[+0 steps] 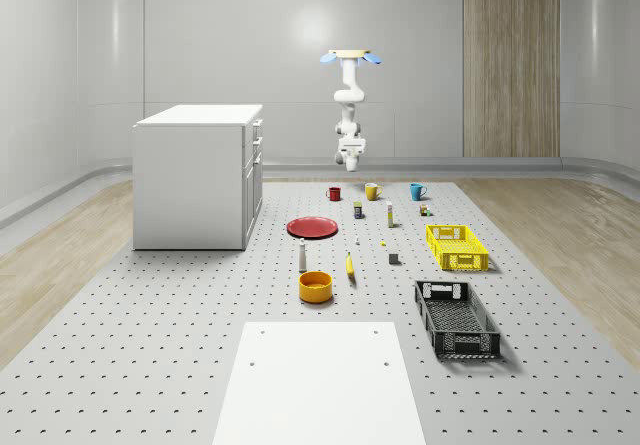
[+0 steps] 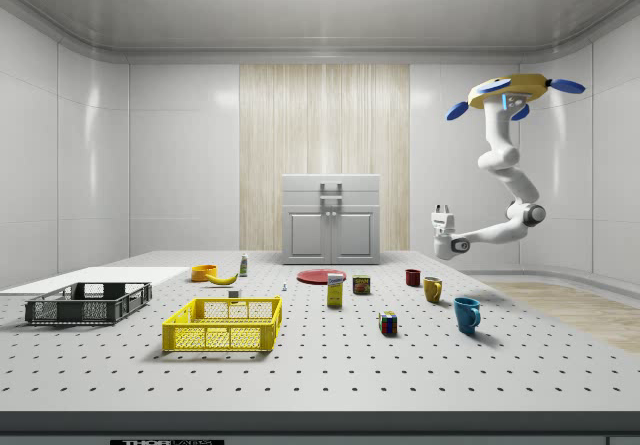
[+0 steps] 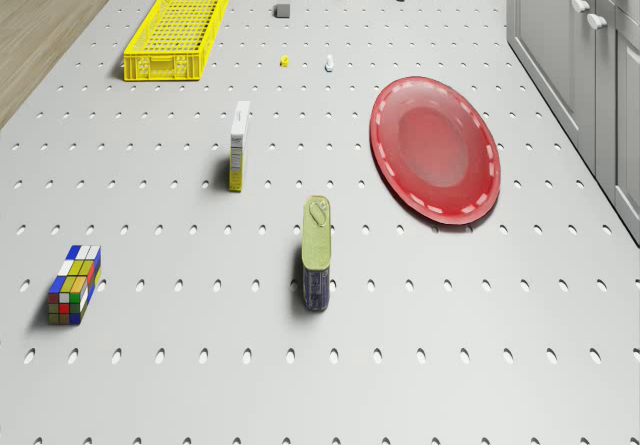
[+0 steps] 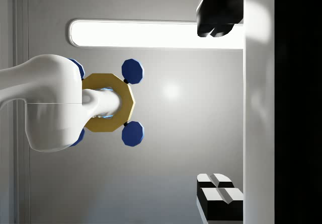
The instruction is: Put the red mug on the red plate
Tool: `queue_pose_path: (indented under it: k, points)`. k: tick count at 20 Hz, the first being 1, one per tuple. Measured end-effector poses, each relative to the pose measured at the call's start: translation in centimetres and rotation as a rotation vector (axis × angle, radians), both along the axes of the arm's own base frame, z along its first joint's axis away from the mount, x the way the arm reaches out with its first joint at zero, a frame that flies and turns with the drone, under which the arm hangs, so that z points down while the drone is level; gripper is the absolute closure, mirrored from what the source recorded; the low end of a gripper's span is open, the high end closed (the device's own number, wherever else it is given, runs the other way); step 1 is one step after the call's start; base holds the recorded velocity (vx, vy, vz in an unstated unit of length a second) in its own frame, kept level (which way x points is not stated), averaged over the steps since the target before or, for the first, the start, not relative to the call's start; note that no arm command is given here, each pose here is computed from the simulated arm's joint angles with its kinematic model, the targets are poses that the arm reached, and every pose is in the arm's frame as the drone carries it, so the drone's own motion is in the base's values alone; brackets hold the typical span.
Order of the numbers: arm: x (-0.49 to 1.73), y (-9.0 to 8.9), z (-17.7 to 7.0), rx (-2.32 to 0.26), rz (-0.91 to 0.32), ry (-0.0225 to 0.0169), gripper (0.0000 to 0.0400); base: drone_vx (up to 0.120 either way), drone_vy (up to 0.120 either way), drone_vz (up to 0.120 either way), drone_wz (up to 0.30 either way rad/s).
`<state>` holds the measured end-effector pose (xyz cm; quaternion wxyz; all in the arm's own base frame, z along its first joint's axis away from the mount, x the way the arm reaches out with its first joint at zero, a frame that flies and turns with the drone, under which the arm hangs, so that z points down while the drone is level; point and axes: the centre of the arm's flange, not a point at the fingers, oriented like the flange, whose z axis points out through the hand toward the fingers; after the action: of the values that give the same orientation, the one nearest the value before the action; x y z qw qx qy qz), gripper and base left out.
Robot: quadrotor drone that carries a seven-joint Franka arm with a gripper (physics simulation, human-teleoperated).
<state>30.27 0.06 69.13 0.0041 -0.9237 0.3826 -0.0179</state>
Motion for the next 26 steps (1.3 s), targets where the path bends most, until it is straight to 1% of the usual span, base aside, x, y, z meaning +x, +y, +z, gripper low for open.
queue_pose_path:
  k: [4,12,17,22,26]
  points:
    - [-0.03,0.1,0.0,-0.006,0.0,-0.003,0.0,0.02,-0.12,0.0,0.0]
    - [-0.09,0.4,0.0,-0.041,-0.001,-0.0091,0.0,0.12,-0.12,0.0,0.0]
    - [-0.13,1.0,-0.1,-0.104,-0.002,-0.0128,0.0,0.12,-0.12,0.0,0.0]
    - [-0.15,2.4,-0.3,-0.249,-0.006,-0.0163,0.0,0.12,-0.008,0.0,0.0]
    - [-0.15,4.7,-1.2,-0.488,-0.011,-0.0186,0.0,0.12,0.0,-0.1,0.0]
